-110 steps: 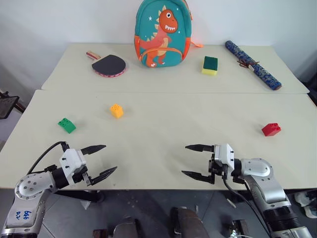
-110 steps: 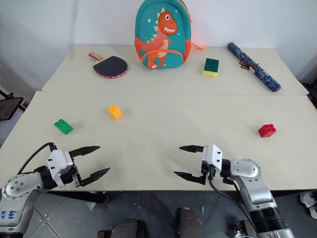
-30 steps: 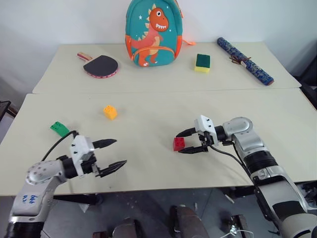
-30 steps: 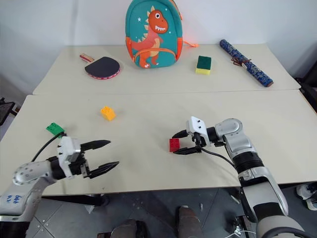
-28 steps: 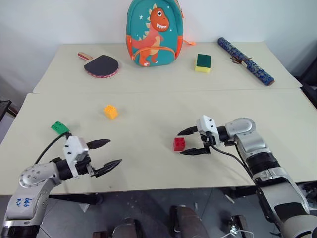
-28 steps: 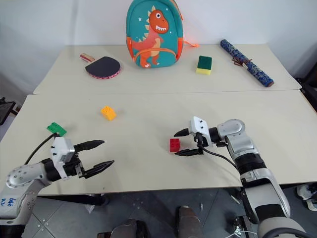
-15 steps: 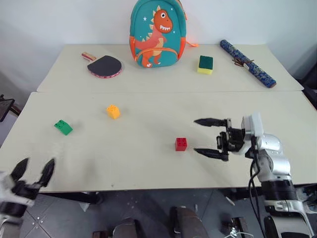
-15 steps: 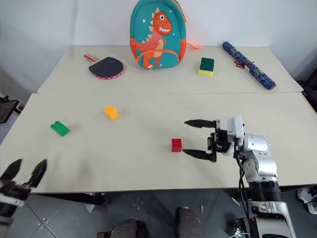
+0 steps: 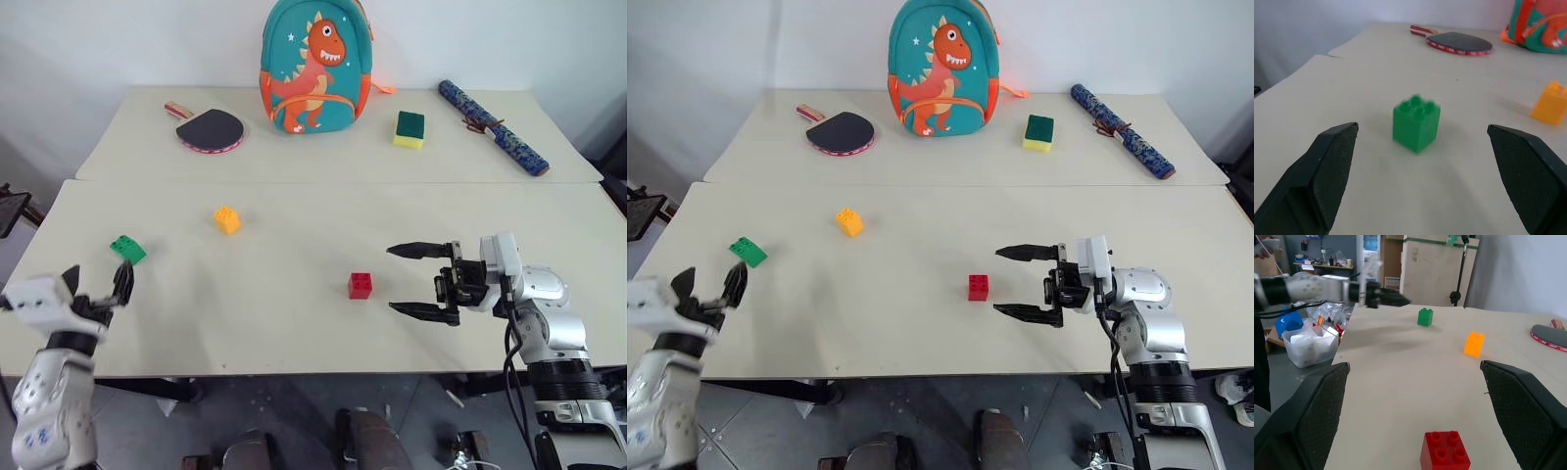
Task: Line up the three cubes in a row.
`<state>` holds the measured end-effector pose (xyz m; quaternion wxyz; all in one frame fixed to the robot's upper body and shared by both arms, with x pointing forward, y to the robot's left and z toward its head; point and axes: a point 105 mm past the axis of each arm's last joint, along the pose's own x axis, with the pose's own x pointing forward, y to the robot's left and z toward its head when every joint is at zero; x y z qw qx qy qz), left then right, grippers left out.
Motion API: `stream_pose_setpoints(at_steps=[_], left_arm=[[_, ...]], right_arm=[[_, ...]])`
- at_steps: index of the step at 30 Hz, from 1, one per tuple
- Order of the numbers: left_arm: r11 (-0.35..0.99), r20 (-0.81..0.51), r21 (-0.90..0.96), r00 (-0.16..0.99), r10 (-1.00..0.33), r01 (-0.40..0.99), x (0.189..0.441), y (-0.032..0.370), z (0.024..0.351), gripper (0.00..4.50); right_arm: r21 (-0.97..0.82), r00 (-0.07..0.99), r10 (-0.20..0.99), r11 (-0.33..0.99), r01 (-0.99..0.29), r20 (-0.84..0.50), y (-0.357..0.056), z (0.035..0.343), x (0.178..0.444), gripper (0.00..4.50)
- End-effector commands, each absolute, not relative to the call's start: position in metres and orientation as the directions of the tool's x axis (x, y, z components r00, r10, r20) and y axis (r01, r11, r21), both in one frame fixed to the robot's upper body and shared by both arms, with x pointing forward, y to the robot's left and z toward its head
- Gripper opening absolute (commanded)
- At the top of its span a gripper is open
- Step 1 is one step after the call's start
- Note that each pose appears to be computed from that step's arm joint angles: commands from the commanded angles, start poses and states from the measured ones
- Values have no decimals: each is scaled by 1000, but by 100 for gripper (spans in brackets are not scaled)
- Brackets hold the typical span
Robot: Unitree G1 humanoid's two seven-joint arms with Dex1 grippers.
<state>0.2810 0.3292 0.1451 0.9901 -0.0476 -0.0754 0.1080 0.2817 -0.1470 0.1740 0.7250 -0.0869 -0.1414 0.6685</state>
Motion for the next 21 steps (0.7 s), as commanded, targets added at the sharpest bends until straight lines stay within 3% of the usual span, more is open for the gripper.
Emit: stream_pose_setpoints(at_steps=[1,7,17,21], left_arm=[[931,97,-112,929,358,-347,288,330,150,450],[789,3,-231,810,586,-569,312,311,144,450],[786,-40,-221,811,584,-577,350,302,140,450],[776,-37,-215,799,600,-593,353,302,140,367]], right_arm=[[-325,29,998,47,-944,60,-148,177,276,448],[-296,24,999,35,-954,40,-148,173,277,448],[-275,28,999,37,-961,38,-146,171,277,448],[-273,31,999,41,-961,39,-145,170,278,450]])
